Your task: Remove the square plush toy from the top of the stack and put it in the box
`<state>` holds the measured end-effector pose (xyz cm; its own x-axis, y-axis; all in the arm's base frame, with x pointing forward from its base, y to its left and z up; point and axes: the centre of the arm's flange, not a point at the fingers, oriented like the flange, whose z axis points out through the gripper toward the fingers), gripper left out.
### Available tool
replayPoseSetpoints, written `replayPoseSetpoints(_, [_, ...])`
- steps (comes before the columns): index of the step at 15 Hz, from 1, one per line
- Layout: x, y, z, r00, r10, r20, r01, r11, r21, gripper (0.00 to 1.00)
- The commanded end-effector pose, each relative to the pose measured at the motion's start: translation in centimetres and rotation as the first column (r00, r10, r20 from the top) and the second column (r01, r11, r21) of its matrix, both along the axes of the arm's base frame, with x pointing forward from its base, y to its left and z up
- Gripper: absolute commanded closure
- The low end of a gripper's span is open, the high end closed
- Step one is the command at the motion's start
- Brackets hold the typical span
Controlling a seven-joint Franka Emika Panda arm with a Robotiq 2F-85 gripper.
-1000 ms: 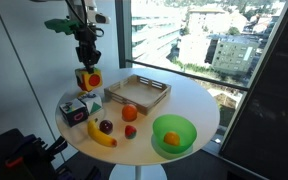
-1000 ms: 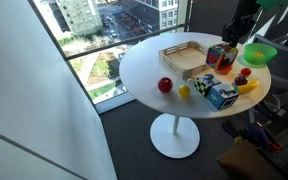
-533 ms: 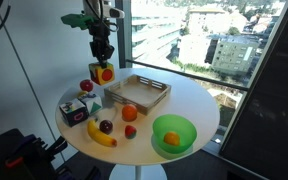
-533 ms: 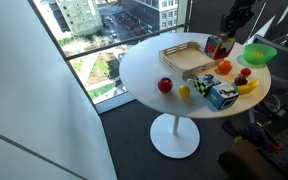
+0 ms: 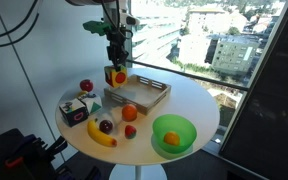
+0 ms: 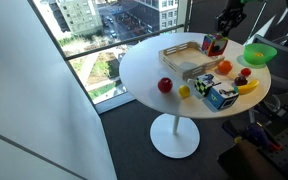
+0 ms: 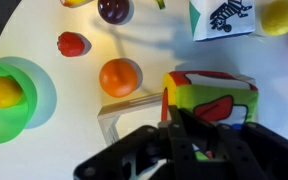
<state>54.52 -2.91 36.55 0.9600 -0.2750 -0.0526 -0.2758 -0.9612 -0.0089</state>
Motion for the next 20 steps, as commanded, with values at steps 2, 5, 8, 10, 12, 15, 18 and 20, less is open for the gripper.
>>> replayPoseSetpoints(2, [3.5, -1.0, -0.6, 0.995, -0.096, -0.006, 0.096, 0.995, -0.028, 0.97])
replayPoseSetpoints(5, [4.4, -1.5, -1.1, 0.989, -0.145, -0.008, 0.145, 0.989, -0.038, 0.96])
replayPoseSetpoints(8, [4.8, -1.8, -1.2, 0.984, -0.180, -0.003, 0.179, 0.983, -0.048, 0.69])
replayPoseSetpoints(10, [4.9, -1.7, -1.2, 0.982, -0.191, -0.003, 0.190, 0.980, -0.051, 0.55])
replayPoseSetpoints(12, [4.9, -1.5, -1.1, 0.981, -0.195, -0.004, 0.195, 0.980, -0.049, 0.39])
replayPoseSetpoints(15, [4.5, -0.9, -0.7, 0.985, -0.174, -0.009, 0.174, 0.984, -0.035, 0.16])
replayPoseSetpoints(18, [3.7, 0.1, -0.5, 0.991, -0.121, -0.053, 0.122, 0.992, 0.009, 0.00])
replayPoseSetpoints(20, [2.9, 0.9, -0.2, 0.993, -0.075, -0.094, 0.079, 0.996, 0.049, 0.00])
